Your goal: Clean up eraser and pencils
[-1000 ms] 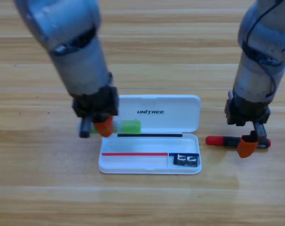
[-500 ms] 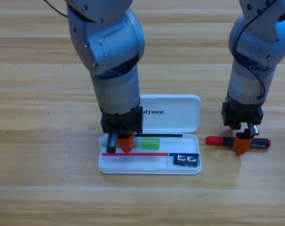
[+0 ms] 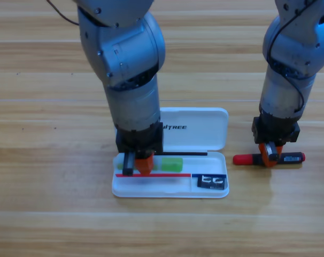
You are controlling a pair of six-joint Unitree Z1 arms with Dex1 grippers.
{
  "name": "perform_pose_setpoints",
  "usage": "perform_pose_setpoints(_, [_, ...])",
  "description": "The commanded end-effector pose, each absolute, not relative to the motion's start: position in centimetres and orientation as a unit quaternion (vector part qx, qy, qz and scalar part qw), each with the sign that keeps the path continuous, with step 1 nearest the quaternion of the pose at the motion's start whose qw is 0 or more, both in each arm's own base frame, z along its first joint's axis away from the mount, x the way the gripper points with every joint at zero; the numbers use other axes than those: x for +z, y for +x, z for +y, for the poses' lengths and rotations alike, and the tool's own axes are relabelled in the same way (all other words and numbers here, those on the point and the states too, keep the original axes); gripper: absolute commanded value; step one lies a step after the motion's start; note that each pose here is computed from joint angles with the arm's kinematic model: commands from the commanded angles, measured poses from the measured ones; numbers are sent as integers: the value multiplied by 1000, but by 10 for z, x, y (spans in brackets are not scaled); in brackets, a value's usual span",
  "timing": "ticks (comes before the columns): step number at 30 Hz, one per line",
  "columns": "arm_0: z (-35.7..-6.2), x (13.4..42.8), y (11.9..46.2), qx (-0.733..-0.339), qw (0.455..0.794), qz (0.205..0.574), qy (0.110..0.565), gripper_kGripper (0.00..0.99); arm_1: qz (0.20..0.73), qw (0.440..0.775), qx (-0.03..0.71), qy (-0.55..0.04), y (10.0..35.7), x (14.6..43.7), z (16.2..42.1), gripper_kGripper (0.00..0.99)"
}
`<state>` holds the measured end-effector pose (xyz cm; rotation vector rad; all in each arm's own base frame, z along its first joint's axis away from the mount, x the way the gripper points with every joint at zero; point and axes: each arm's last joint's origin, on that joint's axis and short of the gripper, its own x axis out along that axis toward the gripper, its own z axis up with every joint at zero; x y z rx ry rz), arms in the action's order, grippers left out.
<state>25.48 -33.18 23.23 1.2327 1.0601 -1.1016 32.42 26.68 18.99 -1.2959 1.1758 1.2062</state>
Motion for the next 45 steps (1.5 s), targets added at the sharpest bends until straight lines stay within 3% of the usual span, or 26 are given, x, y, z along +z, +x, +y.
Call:
perform_pose_setpoints(1, [-342,210,251,-474,536,462,524,0,510,470,498,-521,324,175,254,0])
perform_pose_setpoints(13, [-345,202,252,-478,533,464,522,0,496,485,496,-521,305,224,240,0])
perform_pose_setpoints(36, [-349,201,252,-481,533,462,521,0,474,487,503,-533,294,243,254,0])
perform_pose_setpoints(37, [-349,201,251,-482,532,462,521,23,473,489,503,-533,294,245,255,0])
perform_pose_setpoints(38, [-349,201,251,-480,533,464,519,250,472,489,504,-534,293,245,256,0])
perform_pose_setpoints(40, [-349,200,251,-479,534,467,518,845,470,489,504,-534,293,246,257,0])
perform_pose_setpoints(41, [-348,200,251,-478,534,467,517,960,470,489,504,-534,292,246,258,0])
perform_pose_setpoints(45, [-348,201,251,-478,535,467,517,990,470,488,505,-535,292,246,259,0])
